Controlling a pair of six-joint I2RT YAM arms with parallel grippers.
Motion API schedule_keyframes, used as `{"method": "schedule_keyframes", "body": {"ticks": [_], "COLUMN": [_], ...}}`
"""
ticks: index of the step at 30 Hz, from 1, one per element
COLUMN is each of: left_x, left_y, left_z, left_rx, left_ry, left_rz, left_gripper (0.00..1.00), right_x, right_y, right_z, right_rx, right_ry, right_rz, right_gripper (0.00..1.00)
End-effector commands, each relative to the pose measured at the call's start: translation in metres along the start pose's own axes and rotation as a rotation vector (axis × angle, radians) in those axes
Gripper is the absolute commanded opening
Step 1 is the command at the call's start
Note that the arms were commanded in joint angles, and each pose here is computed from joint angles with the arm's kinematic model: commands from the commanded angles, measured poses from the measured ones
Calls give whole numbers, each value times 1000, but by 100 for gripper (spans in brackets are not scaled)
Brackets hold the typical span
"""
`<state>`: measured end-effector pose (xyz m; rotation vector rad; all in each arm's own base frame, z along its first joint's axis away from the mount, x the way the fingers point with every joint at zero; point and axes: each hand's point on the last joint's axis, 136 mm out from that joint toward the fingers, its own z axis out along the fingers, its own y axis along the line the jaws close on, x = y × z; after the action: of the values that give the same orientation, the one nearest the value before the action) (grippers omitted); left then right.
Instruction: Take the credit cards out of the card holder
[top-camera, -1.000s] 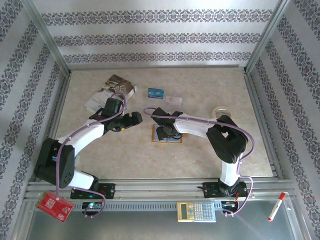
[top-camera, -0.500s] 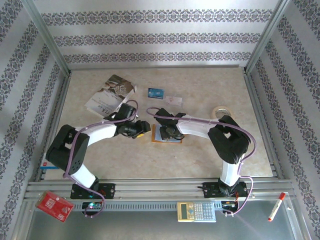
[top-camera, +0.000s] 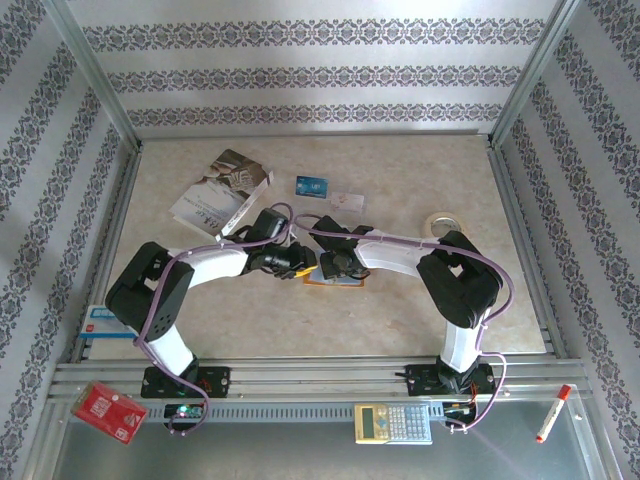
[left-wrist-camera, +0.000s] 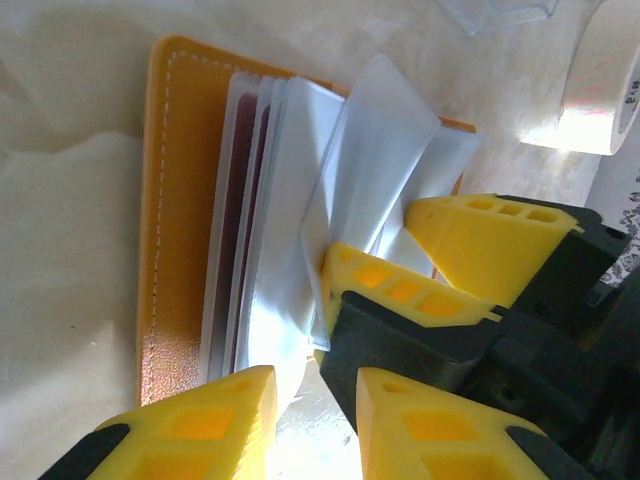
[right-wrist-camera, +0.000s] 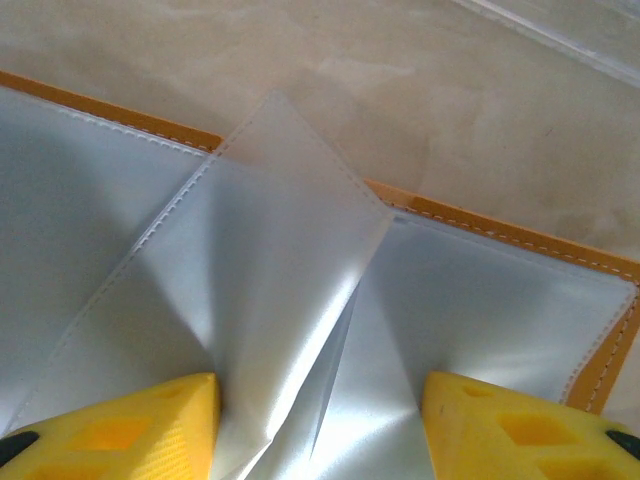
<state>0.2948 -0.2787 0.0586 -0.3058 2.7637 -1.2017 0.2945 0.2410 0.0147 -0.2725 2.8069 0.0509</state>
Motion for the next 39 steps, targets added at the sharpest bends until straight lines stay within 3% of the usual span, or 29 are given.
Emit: {"method": "schedule_keyframes", "body": {"ticks": [1, 14, 24, 31, 39], "left_x": [2, 2, 3, 5, 1], "left_y": [-4, 9, -4, -1, -10], "left_z": [6, 2, 12, 17, 18], "left_rx": [15, -70, 6, -11, 8], "left_ry": [10, -7, 23, 42, 40], "left_rz": [-14, 3, -2, -3, 16], "left_gripper": [28, 30, 28, 27, 24], "right_x": [30, 30, 29, 25, 2], "right_y": [-11, -10, -11, -9, 4], "right_z": [19, 20, 20, 15, -19], "right_rx": [25, 21, 19, -4, -180], "right_ry": [107, 111, 112, 99, -22], "right_rz": [-9, -10, -6, 4, 61], "right_gripper": [57, 55, 55, 53, 53]}}
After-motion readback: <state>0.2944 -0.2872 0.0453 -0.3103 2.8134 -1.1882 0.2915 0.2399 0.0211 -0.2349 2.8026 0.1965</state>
